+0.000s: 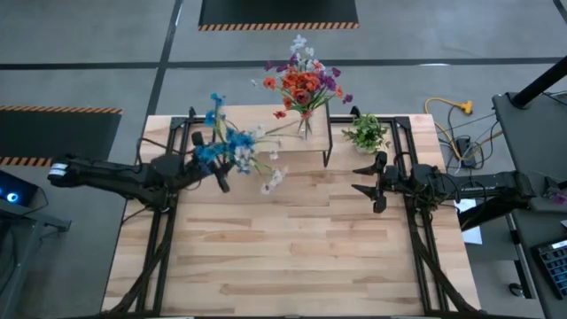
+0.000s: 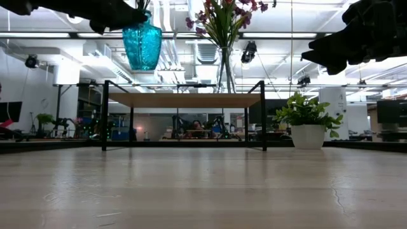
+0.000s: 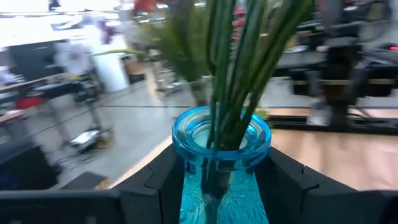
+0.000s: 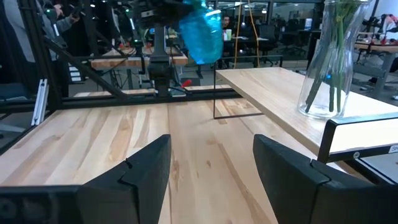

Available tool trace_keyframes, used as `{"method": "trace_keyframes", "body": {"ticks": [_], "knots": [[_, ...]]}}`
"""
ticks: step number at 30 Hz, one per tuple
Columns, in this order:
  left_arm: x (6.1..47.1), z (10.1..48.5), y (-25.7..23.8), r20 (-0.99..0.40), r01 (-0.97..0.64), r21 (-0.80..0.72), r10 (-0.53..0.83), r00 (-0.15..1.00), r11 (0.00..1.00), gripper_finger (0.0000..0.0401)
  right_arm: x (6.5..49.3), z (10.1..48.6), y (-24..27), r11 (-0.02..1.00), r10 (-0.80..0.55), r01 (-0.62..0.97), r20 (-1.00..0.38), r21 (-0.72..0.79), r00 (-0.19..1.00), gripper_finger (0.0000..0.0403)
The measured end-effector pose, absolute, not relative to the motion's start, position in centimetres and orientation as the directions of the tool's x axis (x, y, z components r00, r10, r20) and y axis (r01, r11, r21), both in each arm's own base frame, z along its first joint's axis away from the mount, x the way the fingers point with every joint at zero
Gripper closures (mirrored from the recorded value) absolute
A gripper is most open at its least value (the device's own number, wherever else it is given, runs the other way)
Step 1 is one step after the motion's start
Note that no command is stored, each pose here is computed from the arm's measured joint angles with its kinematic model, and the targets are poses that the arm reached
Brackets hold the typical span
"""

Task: Pick and place flowers into a vace then onto a shelf
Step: Put the blue vase on the shelf

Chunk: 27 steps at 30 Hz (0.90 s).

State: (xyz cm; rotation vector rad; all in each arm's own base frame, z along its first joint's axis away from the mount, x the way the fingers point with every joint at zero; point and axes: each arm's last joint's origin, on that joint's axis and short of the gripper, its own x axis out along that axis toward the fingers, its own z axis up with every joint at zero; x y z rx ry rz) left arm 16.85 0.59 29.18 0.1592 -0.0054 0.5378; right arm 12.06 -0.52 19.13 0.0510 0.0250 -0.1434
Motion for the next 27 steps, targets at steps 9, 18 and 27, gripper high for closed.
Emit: {"method": "trace_keyframes", "body": {"ticks": [9, 18, 27], "knots": [[16.6, 29.3, 3.3, 0.058, -0.675, 0.077, 0.673, 0.738, 0.734, 0.0253, 12.1, 19.1, -0.5, 0.988, -0.142, 0.143, -0.028, 0.049, 0.989, 0.0184], [16.4, 28.6, 5.6, 0.042, -0.766, -0.004, 0.765, 0.642, 0.643, 0.0253, 12.1, 19.1, -0.5, 0.989, -0.142, 0.143, -0.028, 0.046, 0.989, 0.0184], [16.4, 28.1, 6.4, 0.040, -0.793, -0.061, 0.795, 0.605, 0.606, 0.0251, 12.1, 19.1, -0.5, 0.989, -0.142, 0.143, -0.028, 0.046, 0.989, 0.0184]]}}
